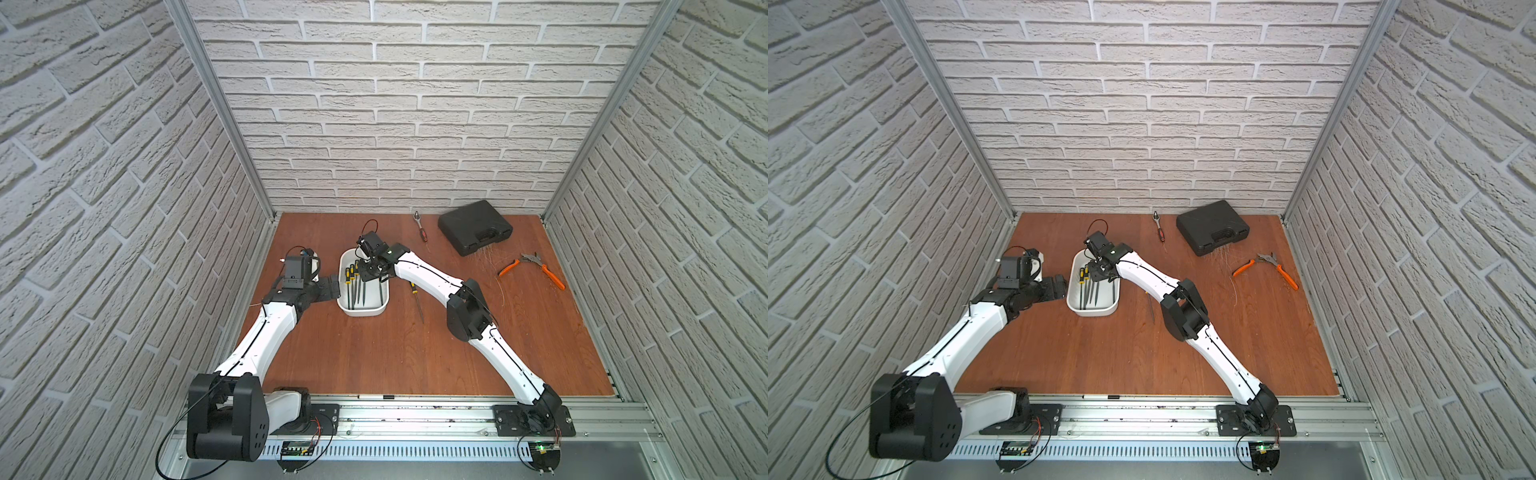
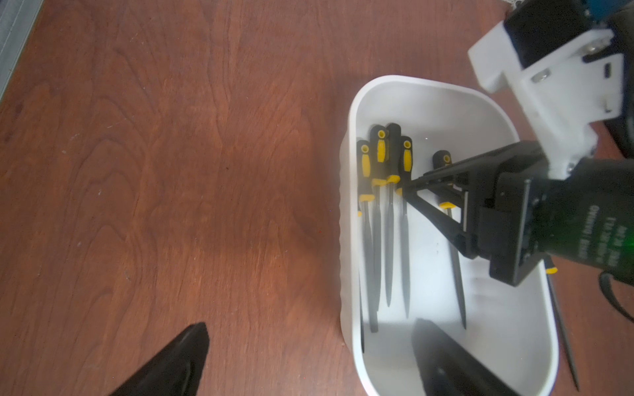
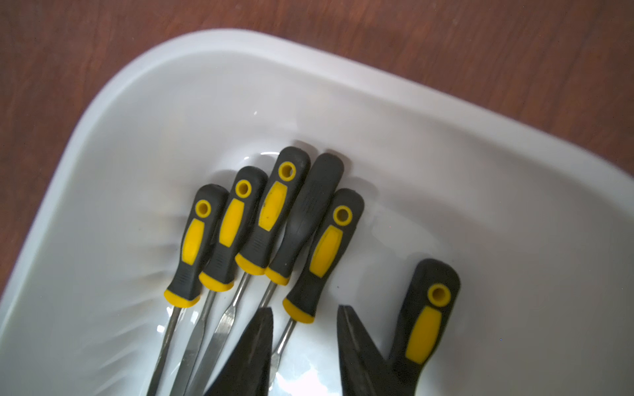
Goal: Take the file tool out of the storage box
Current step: Pick up the file tool from the storage box.
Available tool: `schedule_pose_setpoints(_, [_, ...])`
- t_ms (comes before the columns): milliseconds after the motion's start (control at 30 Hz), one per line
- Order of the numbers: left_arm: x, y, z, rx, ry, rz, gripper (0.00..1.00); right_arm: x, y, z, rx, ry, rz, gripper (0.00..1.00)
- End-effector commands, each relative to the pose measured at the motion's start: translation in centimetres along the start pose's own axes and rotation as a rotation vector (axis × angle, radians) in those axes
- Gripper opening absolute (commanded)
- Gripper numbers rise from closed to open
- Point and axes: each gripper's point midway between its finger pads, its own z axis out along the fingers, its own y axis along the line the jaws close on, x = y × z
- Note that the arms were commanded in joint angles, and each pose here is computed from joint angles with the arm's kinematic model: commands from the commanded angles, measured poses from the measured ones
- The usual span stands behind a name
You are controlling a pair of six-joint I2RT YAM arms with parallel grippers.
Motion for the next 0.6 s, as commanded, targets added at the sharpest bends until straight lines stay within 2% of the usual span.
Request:
schedule_pose_setpoints(0, [-0.4,0.3,-0.4,-0.010,-0.035,0.000,0.98,0.0,-0.1,0.6,0.013,-0.008,-0.017,0.37])
schedule_pose_setpoints(567, [-0.4,0.4,-0.5,-0.014,-0.030,0.001,0.98,1.0,-0.8,1.7,0.056,0.019,-0.026,0.32])
